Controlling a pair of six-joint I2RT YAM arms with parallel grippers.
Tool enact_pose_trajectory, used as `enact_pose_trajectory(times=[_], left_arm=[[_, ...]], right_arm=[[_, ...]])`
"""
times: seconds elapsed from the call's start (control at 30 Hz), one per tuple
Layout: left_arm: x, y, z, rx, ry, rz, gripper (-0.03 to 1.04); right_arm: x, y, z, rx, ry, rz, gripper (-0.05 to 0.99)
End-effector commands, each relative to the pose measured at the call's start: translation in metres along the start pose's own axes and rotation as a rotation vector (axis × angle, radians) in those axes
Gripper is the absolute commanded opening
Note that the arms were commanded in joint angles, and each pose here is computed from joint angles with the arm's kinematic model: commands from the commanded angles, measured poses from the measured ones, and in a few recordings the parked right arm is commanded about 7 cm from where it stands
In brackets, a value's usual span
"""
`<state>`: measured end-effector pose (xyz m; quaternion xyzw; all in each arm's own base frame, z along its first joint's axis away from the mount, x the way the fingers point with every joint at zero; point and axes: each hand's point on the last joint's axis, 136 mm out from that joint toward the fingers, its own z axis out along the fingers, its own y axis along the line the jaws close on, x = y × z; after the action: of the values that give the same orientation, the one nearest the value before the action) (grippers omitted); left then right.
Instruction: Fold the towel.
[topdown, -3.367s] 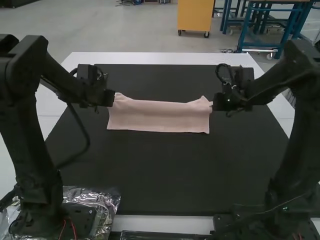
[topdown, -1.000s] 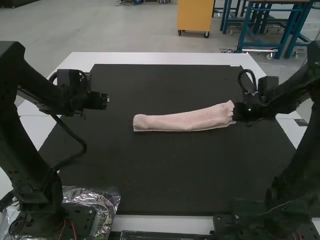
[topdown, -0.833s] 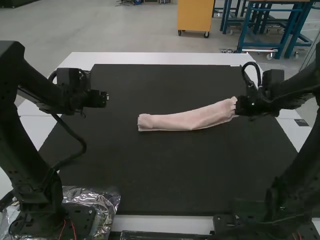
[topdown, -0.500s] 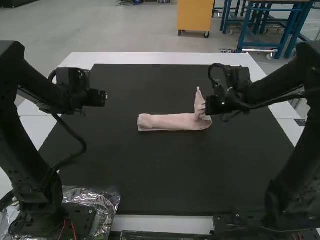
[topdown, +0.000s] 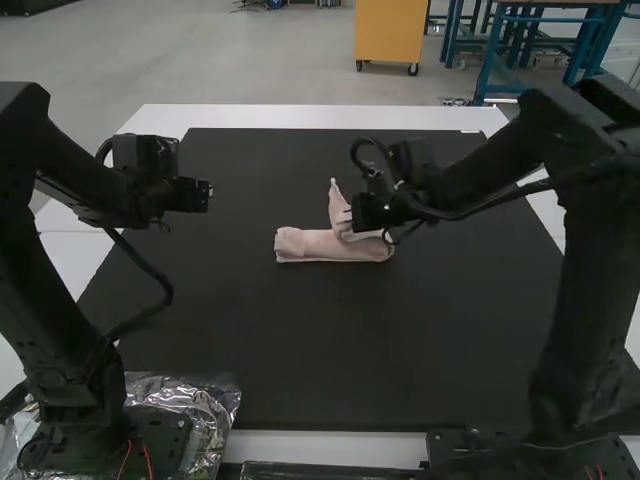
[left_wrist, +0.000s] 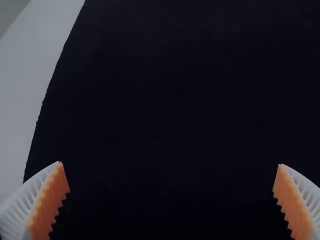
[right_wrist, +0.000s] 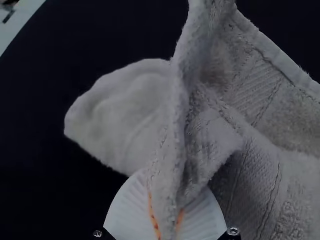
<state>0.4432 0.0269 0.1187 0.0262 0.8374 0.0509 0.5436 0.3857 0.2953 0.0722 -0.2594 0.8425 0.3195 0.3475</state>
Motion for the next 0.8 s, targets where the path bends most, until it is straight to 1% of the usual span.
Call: enact_pose_trajectory(times=[0.0, 0.27, 0.4, 0.43, 0.5, 0.53, 0.6, 0.63, 0.67, 0.7, 0.77], left_arm=[[-0.008, 0.004, -0.005, -0.017, -0.03, 0.011, 0.96], [-0.003, 0.005, -0.007, -0.022, -0.036, 0.009, 0.97], [-0.003, 0.005, -0.008, -0.022, -0.037, 0.008, 0.96], [-0.003, 0.005, -0.008, -0.023, -0.039, 0.008, 0.97], [-0.004, 0.003, -0.008, -0.019, -0.042, 0.009, 0.96], [-0.005, 0.003, -0.008, -0.019, -0.044, 0.009, 0.96], [-0.006, 0.003, -0.007, -0.02, -0.047, 0.01, 0.97], [-0.007, 0.003, -0.007, -0.018, -0.049, 0.01, 0.96], [-0.007, 0.003, -0.007, -0.02, -0.048, 0.01, 0.97], [-0.008, 0.003, -0.007, -0.02, -0.051, 0.01, 0.97], [-0.009, 0.003, -0.007, -0.019, -0.053, 0.01, 0.96]], right_arm=[[-0.015, 0.017, 0.013, -0.03, -0.023, -0.017, -0.03], [-0.014, 0.047, 0.049, -0.091, 0.004, -0.048, -0.03], [-0.016, 0.064, 0.062, -0.131, 0.007, -0.04, -0.01], [-0.021, 0.067, 0.062, -0.143, -0.004, -0.039, 0.06], [-0.033, 0.072, 0.061, -0.158, -0.04, -0.023, 0.37], [-0.041, 0.074, 0.058, -0.162, -0.061, -0.011, 0.49], [-0.061, 0.08, 0.046, -0.171, -0.111, -0.034, 0.68], [-0.073, 0.083, 0.038, -0.173, -0.15, -0.05, 0.76], [-0.084, 0.085, 0.029, -0.172, -0.184, -0.061, 0.8], [-0.095, 0.087, 0.02, -0.172, -0.223, -0.072, 0.81], [-0.109, 0.082, 0.004, -0.161, -0.283, -0.073, 0.81]])
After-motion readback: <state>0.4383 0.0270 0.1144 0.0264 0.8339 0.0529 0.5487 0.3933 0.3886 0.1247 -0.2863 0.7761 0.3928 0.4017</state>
